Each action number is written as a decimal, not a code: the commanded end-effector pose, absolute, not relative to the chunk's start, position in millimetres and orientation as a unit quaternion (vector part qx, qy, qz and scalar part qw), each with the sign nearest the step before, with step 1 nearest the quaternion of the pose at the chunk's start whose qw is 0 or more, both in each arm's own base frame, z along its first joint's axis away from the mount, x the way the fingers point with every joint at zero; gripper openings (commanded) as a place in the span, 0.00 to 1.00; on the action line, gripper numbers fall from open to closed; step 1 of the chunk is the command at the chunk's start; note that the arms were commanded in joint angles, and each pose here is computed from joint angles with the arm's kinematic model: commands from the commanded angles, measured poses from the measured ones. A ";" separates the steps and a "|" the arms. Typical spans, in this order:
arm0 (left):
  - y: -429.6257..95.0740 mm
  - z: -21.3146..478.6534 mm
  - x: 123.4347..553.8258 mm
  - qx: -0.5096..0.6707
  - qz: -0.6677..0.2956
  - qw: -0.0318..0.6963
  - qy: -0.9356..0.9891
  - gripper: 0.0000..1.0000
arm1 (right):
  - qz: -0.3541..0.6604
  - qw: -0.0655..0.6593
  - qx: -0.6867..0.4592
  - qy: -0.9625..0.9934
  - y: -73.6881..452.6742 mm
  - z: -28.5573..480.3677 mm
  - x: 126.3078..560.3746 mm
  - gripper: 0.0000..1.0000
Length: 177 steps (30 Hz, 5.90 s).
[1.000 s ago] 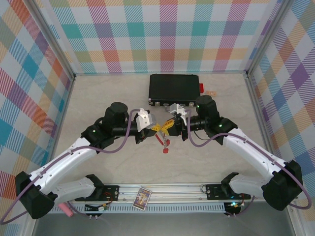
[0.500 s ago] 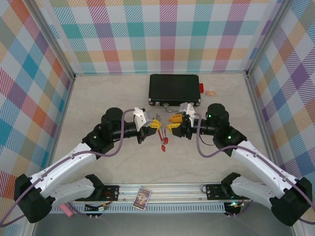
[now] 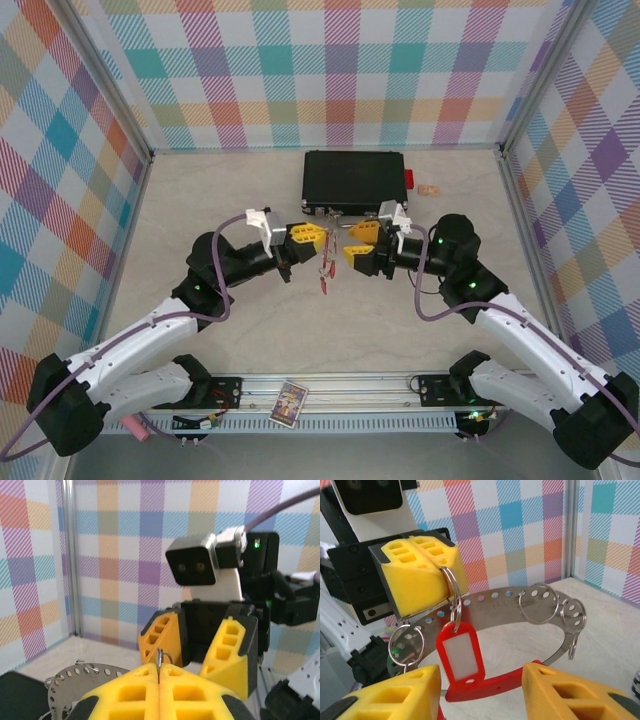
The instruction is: Put the keys on the keyring
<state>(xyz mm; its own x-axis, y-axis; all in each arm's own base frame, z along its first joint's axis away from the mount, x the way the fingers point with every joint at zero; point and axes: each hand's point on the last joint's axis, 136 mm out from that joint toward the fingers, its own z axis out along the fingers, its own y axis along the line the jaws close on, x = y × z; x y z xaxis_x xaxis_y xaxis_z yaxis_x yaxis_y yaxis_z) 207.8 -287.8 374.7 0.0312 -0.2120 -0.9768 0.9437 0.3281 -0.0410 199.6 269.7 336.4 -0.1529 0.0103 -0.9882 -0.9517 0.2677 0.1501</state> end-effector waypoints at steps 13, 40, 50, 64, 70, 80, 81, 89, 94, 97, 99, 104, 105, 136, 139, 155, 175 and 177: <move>-283.3 405.8 204.7 0.322 -0.491 0.657 0.473 0.00 | 0.500 0.528 -0.398 0.559 283.1 368.5 203.4 0.51; -288.8 408.4 205.2 0.322 -0.498 0.651 0.473 0.00 | 0.499 0.515 -0.427 0.550 297.4 358.8 196.1 0.06; -288.2 420.5 200.7 0.312 -0.519 0.653 0.455 0.00 | 0.495 0.482 -0.453 0.563 308.3 340.0 190.2 0.00; -290.6 413.6 198.8 0.317 -0.515 0.651 0.459 0.00 | 0.472 0.490 -0.453 0.575 309.3 334.9 192.7 0.00; -287.3 406.4 198.4 0.324 -0.496 0.652 0.473 0.00 | 0.448 0.515 -0.438 0.584 298.0 334.3 194.6 0.00; -288.5 396.4 197.5 0.334 -0.489 0.643 0.485 0.00 | 0.430 0.528 -0.438 0.587 289.6 344.3 193.0 0.00; -288.3 395.6 197.5 0.335 -0.488 0.643 0.486 0.00 | 0.430 0.530 -0.437 0.586 289.0 346.5 192.4 0.00; -290.9 388.4 194.4 0.352 -0.483 0.631 0.494 0.00 | 0.418 0.533 -0.440 0.589 287.9 352.3 194.9 0.00; -291.1 380.2 195.0 0.361 -0.472 0.627 0.504 0.00 | 0.416 0.532 -0.443 0.589 288.4 354.6 195.7 0.00; -291.9 377.4 194.5 0.366 -0.470 0.623 0.507 0.00 | 0.416 0.530 -0.445 0.590 289.1 355.0 195.7 0.00; -293.8 373.9 194.5 0.373 -0.467 0.616 0.513 0.00 | 0.416 0.530 -0.446 0.590 289.7 355.5 196.3 0.00; -295.7 369.2 193.4 0.381 -0.467 0.608 0.517 0.00 | 0.415 0.528 -0.448 0.591 290.8 355.7 197.1 0.00; -296.1 367.4 193.2 0.383 -0.466 0.605 0.519 0.00 | 0.413 0.528 -0.448 0.592 290.7 355.2 197.6 0.00; -295.7 369.2 192.3 0.386 -0.464 0.602 0.522 0.00 | 0.395 0.476 -0.500 0.606 300.5 331.8 190.9 0.00; -296.6 355.6 192.2 0.401 -0.452 0.587 0.539 0.00 | 0.390 0.484 -0.499 0.604 298.4 336.2 190.9 0.00; -290.1 345.2 195.0 0.405 -0.419 0.592 0.556 0.00 | 0.379 0.503 -0.489 0.604 292.1 342.6 191.4 0.00; -283.8 339.0 215.3 0.369 -0.387 0.611 0.584 0.50 | 0.339 0.523 -0.455 0.636 286.3 337.4 214.9 0.00; -280.3 341.2 218.6 0.356 -0.382 0.619 0.586 0.64 | 0.335 0.522 -0.453 0.641 285.8 334.4 217.5 0.00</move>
